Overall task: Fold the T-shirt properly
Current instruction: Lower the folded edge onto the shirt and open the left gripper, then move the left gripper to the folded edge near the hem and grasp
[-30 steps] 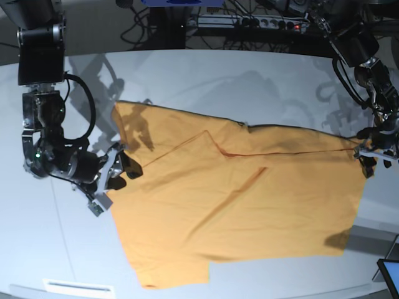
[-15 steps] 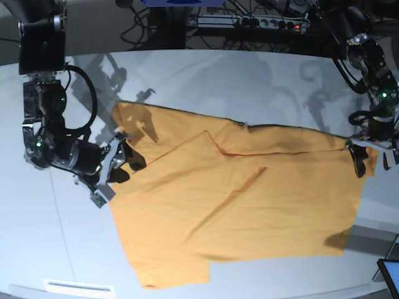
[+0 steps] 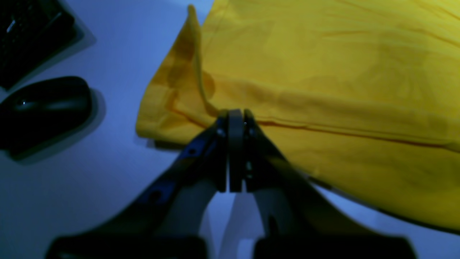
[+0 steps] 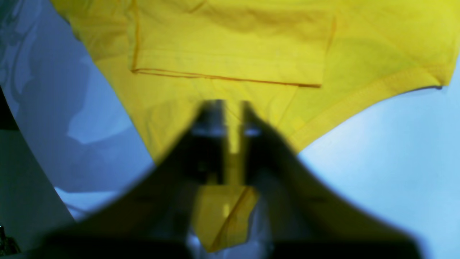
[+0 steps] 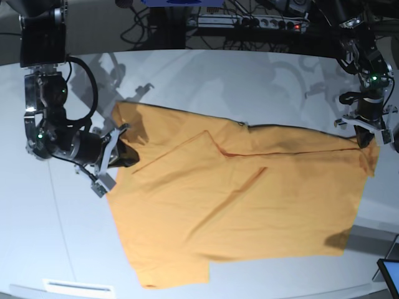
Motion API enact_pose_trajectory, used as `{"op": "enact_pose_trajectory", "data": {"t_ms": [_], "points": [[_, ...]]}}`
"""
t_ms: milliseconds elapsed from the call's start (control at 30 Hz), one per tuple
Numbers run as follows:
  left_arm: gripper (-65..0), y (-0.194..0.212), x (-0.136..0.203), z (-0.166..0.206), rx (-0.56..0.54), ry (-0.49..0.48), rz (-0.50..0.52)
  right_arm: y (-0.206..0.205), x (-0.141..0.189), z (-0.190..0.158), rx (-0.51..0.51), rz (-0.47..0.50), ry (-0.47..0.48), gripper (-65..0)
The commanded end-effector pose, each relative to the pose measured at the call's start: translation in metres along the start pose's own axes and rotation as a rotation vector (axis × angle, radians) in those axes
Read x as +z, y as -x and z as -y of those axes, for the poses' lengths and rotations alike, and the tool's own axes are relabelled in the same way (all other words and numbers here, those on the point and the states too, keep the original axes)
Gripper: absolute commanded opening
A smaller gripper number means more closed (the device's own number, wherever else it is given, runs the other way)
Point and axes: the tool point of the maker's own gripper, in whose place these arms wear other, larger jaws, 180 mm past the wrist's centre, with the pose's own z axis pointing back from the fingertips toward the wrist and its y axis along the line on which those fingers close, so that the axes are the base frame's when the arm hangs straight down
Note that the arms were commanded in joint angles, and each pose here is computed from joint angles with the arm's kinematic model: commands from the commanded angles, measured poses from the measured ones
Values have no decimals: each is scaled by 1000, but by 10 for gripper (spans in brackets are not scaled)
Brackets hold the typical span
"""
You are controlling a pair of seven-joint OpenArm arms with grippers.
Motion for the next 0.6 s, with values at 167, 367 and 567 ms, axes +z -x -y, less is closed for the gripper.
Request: {"op": "enact_pose_trajectory", "data": {"t_ms": [167, 367, 567], "points": [[-650, -16, 3, -9, -26, -19, 51, -11, 8, -10, 31, 52, -8, -649], [-650, -9, 7, -26, -3, -63, 37, -11, 11, -17, 45, 60, -13, -649], [-650, 12, 13, -72, 62, -168, -9, -9, 11, -17, 42, 57, -14, -649]]}}
